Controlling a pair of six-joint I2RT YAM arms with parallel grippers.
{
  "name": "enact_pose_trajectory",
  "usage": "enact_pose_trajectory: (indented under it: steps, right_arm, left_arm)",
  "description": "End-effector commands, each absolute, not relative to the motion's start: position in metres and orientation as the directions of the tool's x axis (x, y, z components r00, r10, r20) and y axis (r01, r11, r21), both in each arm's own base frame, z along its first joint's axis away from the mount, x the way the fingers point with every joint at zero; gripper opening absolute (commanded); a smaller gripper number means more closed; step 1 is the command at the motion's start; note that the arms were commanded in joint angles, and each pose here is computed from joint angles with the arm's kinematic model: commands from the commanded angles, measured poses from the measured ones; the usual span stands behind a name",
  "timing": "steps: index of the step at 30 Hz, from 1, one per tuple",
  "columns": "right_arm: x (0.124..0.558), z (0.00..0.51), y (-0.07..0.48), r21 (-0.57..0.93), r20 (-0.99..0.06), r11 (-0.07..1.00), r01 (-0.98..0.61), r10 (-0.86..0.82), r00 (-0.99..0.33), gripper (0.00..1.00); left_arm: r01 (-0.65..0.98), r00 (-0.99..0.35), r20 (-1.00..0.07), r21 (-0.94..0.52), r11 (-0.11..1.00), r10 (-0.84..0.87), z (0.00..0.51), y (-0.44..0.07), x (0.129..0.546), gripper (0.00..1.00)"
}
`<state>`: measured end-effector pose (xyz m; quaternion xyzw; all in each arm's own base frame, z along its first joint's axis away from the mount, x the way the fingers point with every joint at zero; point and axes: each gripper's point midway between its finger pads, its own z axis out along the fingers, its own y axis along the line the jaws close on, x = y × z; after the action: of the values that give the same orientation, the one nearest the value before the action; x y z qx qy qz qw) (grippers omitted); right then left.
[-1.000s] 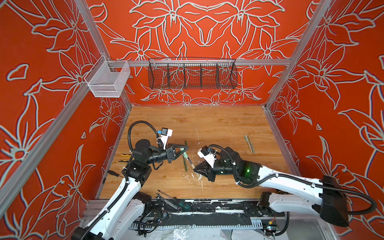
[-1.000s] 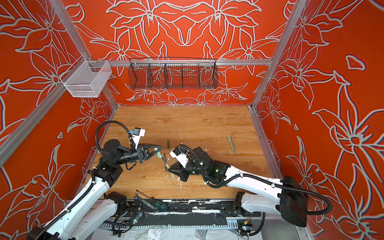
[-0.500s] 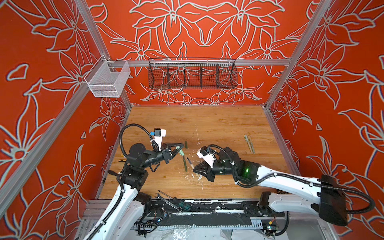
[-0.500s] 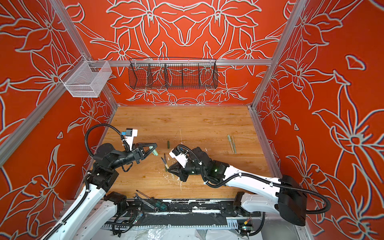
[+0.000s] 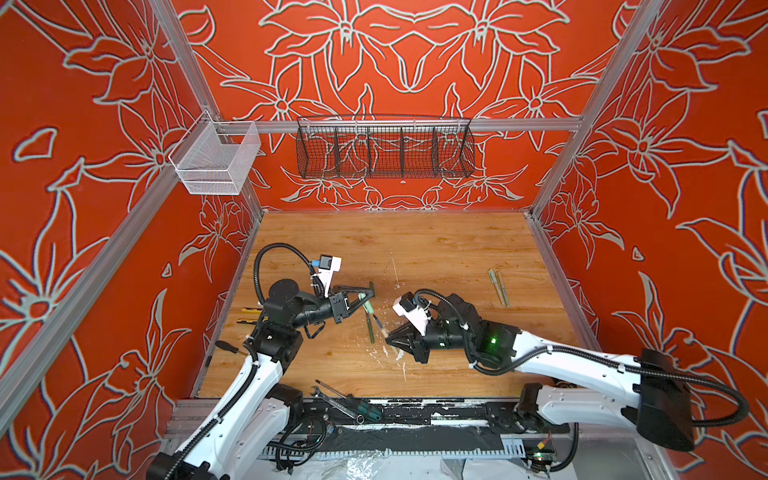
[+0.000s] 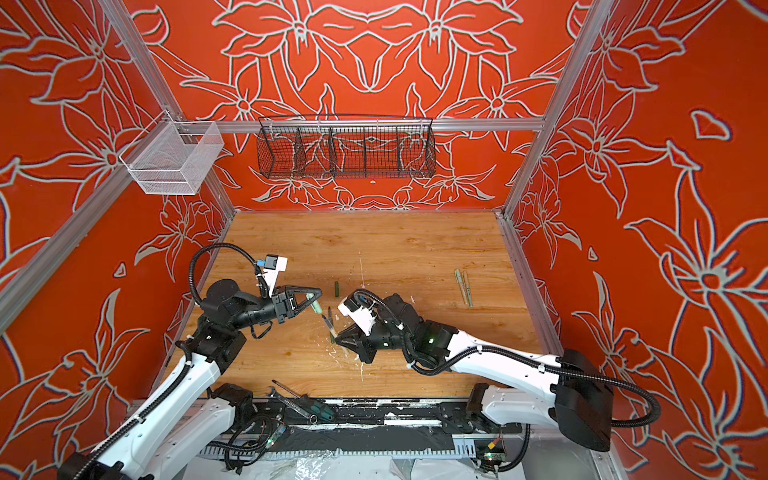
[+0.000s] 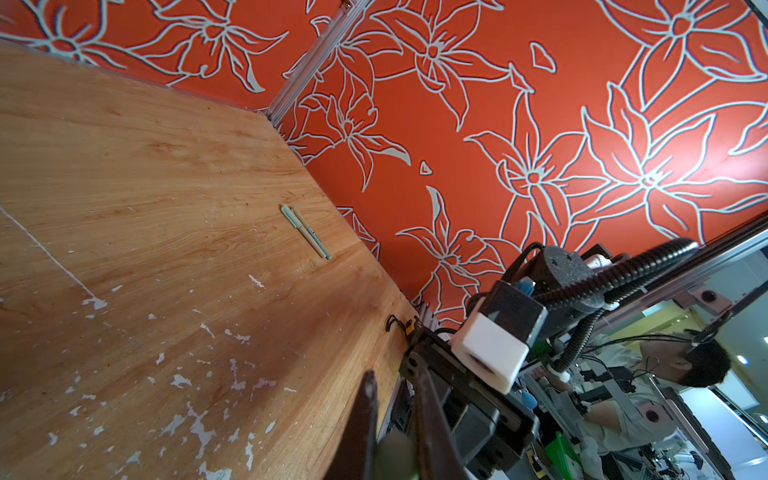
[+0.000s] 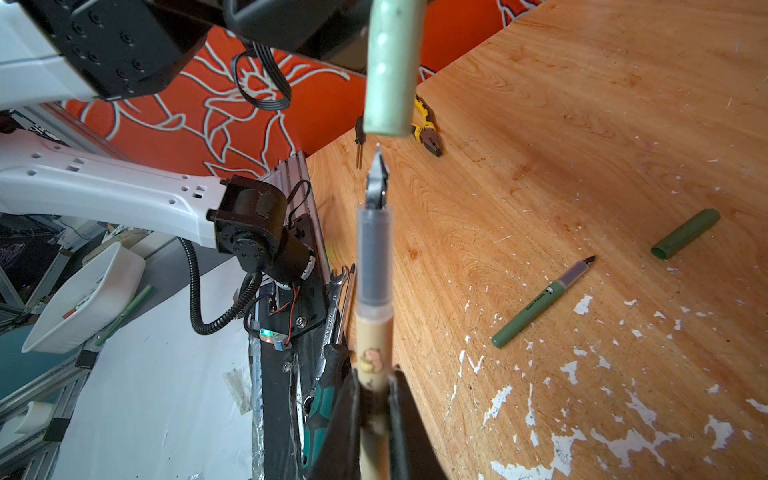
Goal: Insert the pens into the pen caps
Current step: 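Push the pen tip up into the light green cap held by the left gripper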
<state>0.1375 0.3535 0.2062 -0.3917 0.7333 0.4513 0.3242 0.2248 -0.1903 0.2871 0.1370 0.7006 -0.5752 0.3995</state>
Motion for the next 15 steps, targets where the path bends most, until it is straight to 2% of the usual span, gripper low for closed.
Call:
enact_pose_trajectory:
  steps: [1,15]
  right_arm:
    - [0.1389,0.2255,0.3611,0.382,-0.86,0.255,-0.888,-0.253,-0.443,0.0]
    - [0.1405,0.2345,0.3602,0.365,-0.872,0.256,-0.895,-0.242,-0.425,0.0]
  left_arm:
    - [0.695,-0.622,-0.739,-0.674,0.252,-0.258,0.2992,-0.1924,0.2181,0.0]
    - [0.689,-0.634,-0.731,-0.682,0.244,-0.253,0.2956,-0.1936,0.2196,0.0]
